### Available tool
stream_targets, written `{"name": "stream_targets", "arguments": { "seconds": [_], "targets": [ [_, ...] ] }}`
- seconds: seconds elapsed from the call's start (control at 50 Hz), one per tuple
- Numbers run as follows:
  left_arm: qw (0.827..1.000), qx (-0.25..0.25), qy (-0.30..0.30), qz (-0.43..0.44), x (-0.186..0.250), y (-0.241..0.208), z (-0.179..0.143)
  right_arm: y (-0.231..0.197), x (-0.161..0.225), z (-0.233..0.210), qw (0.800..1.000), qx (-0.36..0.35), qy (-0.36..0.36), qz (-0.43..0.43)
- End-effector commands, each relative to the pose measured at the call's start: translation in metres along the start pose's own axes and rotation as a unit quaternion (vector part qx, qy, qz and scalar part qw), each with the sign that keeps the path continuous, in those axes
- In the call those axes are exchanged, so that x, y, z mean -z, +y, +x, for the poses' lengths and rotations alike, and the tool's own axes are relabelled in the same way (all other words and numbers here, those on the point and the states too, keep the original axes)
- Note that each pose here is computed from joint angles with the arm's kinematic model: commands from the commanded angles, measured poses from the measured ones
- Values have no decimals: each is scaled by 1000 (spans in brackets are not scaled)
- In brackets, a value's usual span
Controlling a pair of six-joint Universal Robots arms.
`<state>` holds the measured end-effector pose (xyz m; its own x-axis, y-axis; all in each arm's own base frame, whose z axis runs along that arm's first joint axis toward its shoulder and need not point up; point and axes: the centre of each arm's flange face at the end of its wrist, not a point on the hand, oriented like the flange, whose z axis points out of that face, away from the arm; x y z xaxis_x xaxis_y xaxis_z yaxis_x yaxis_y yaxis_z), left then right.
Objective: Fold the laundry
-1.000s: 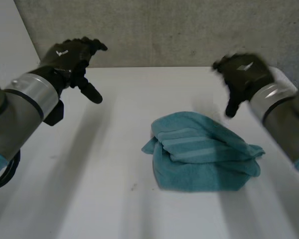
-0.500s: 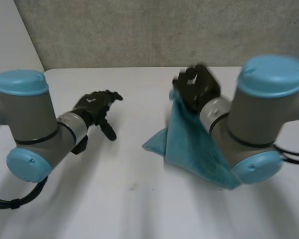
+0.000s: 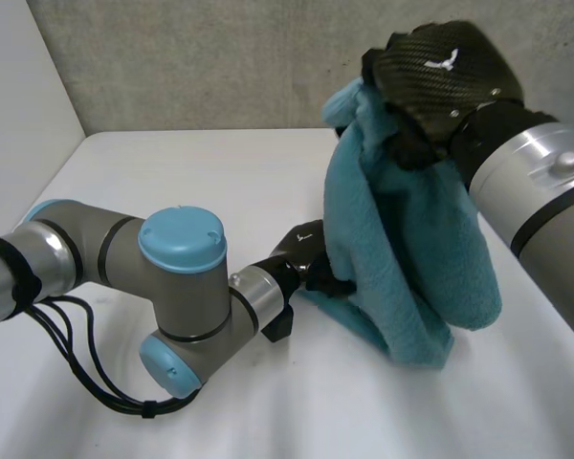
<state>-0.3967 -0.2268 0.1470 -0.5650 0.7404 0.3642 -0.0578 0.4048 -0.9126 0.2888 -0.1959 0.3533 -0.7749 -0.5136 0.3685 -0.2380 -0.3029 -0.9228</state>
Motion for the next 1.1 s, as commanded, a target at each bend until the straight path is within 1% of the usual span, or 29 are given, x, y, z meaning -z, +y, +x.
{"name": "stream_targets", "arguments": {
  "seconds": [0.02, 0.06, 0.1, 0.14, 0.16, 0.2, 0.22, 0.26, 0.28, 0.3, 0.32, 0.36, 0.38, 0.44, 0.48, 0.5, 0.54, 0.56, 0.6, 0.68, 0.72, 0.76, 0.84, 0.88, 0.9, 0.96, 1.0, 1.04, 1.1],
  "targets": [
    [971, -27, -151, 182, 14, -116, -58, -14, -24, 33, 993, 8, 90, 77],
    [958, -40, -164, 230, 24, -146, -62, -16, -26, 35, 991, 8, 96, 90],
    [954, -48, -162, 250, 29, -158, -61, -22, -35, 38, 983, 12, 113, 143],
    [937, -83, -146, 306, 51, -196, -43, -25, -39, 38, 978, 14, 119, 170],
    [937, -83, -146, 307, 51, -197, -43, -23, -43, 37, 974, 18, 123, 190],
    [929, -114, -148, 320, 73, -208, -30, -17, -45, 35, 975, 22, 118, 186],
    [929, -114, -148, 320, 73, -208, -30, -12, -45, 32, 978, 23, 110, 178],
    [932, -138, -157, 297, 88, -193, -21, 5, -41, 23, 988, 23, 79, 134],
    [932, -138, -157, 297, 88, -192, -21, 13, -40, 20, 991, 22, 64, 115],
    [935, -149, -167, 275, 92, -179, -22, 29, -34, 16, 996, 22, 40, 70],
    [935, -149, -167, 275, 92, -179, -22, 38, -32, 15, 998, 23, 30, 45],
    [946, -170, -188, 202, 99, -134, -28, 55, -25, 13, 1000, 26, 8, -6],
    [946, -170, -188, 201, 99, -134, -28, 74, -17, 10, 997, 34, -14, -63],
    [958, -218, -180, 54, 109, -47, -17, 108, 1, 2, 981, 54, -60, -175],
    [958, -226, -176, 32, 110, -36, -16, 120, 12, -3, 968, 64, -86, -225],
    [958, -226, -176, 32, 110, -36, -16, 128, 23, -5, 955, 76, -109, -267],
    [954, -239, -178, -40, 117, -6, -17, 133, 31, -4, 943, 85, -122, -298],
    [954, -239, -178, -40, 117, -6, -17, 135, 35, -1, 936, 88, -126, -316],
    [950, -231, -190, -88, 124, 6, -21, 134, 33, 3, 938, 87, -117, -313],
    [947, -223, -194, -124, 132, 10, -19, 133, 26, 8, 947, 84, -99, -295],
    [947, -222, -192, -127, 133, 9, -17, 123, 17, 14, 961, 78, -69, -257],
    [949, -226, -190, -114, 136, -3, -12, 105, 13, 22, 973, 66, -40, -216],
    [951, -237, -187, -69, 139, -27, -3, 95, 12, 25, 980, 52, -26, -190],
    [950, -243, -192, -31, 137, -49, -3, 84, 12, 28, 986, 35, -12, -163],
    [950, -243, -192, -31, 137, -49, -3, 80, 12, 30, 988, 28, -6, -152],
    [948, -244, -206, -10, 133, -66, -11, 72, 14, 30, 990, 15, -3, -139],
    [945, -243, -217, 12, 127, -87, -25, 66, 15, 29, 992, 8, -3, -129],
    [946, -243, -214, 15, 125, -91, -28, 63, 14, 28, 992, 8, -9, -126],
    [955, -228, -187, -15, 109, -90, -49, 62, 14, 25, 992, 10, -19, -127]
  ]
}}
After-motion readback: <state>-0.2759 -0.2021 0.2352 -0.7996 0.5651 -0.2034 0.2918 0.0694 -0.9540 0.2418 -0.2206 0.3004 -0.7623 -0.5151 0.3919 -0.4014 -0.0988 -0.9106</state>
